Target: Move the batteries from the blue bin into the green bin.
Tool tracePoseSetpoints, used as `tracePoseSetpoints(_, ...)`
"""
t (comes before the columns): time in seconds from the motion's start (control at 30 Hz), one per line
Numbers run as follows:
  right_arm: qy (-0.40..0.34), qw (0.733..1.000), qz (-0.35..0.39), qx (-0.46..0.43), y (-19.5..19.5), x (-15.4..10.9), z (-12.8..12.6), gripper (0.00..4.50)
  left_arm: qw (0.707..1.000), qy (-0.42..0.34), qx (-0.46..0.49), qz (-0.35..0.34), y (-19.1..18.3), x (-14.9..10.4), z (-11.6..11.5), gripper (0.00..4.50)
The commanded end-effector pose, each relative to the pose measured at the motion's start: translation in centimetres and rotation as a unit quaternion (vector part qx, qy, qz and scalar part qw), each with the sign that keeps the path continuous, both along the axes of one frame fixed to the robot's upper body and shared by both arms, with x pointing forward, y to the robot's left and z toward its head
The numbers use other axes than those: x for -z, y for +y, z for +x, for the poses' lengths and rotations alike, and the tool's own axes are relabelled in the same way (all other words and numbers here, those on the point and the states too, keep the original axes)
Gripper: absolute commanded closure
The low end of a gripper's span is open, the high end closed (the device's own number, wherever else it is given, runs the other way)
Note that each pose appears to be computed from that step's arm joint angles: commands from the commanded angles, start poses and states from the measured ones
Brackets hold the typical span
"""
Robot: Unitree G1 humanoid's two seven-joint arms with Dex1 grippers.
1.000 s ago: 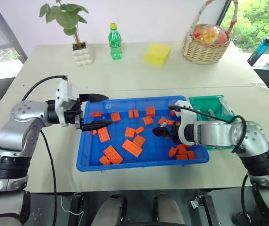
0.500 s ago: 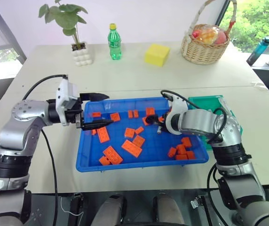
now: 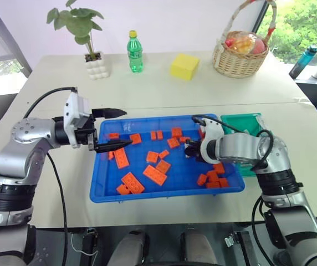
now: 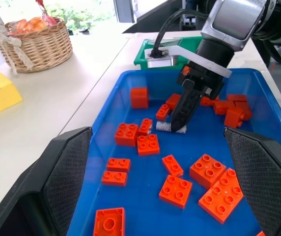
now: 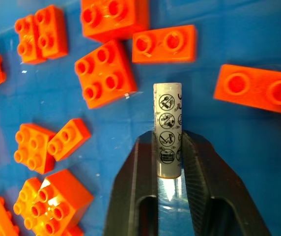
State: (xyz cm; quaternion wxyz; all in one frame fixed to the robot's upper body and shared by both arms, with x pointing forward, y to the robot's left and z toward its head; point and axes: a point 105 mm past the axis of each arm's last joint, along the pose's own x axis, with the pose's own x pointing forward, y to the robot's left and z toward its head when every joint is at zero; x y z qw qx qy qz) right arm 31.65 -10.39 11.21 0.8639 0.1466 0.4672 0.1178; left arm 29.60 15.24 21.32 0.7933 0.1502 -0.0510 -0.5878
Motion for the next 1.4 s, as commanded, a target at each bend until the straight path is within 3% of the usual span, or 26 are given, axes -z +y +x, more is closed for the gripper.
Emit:
tracePoseSetpoints(0.03,0.035,0.999,-0.029,-0.012,-0.3,2.3,-0.6,3.76,1.000,-0.024,0.002,-0.001,0.0,-1.2,-0.1,0.00)
tracePoseSetpoints(0.2,-0.021,0.996,-0.047,-0.071,0.1,0.8,-0.4,3.76,1.000,-0.024,0.004,0.000,0.1,-1.1,-0.1,0.00)
tracePoseSetpoints(0.33,-0.191,0.947,-0.064,-0.251,2.4,-5.2,-1.6,3.76,1.000,-0.018,0.008,-0.001,0.0,-0.8,-0.1,0.00)
tracePoseSetpoints(0.67,-0.334,0.866,-0.063,-0.366,-0.7,-12.1,-4.2,3.76,1.000,-0.010,0.015,-0.005,0.2,-0.2,0.7,0.00)
tracePoseSetpoints(0.77,-0.361,0.860,-0.098,-0.346,-4.2,-13.2,-3.8,3.76,1.000,-0.010,0.011,-0.014,0.4,-0.7,1.2,0.00)
tracePoseSetpoints(0.93,-0.364,0.874,-0.118,-0.299,-10.4,-13.9,-3.6,3.76,1.000,-0.011,0.004,-0.018,1.1,-1.3,1.4,0.00)
tracePoseSetpoints(1.13,-0.341,0.894,-0.148,-0.249,-14.1,-11.7,-3.7,3.76,1.000,-0.009,-0.006,-0.017,1.9,-1.7,1.3,0.00)
tracePoseSetpoints(1.27,-0.329,0.903,-0.180,-0.210,-16.2,-9.6,-2.9,2.52,1.000,-0.011,-0.011,-0.014,2.1,-2.0,1.2,0.00)
tracePoseSetpoints(1.4,-0.345,0.891,-0.211,-0.205,-17.3,-9.0,-2.1,0.44,1.000,-0.016,-0.022,-0.011,2.6,-2.4,1.2,0.00)
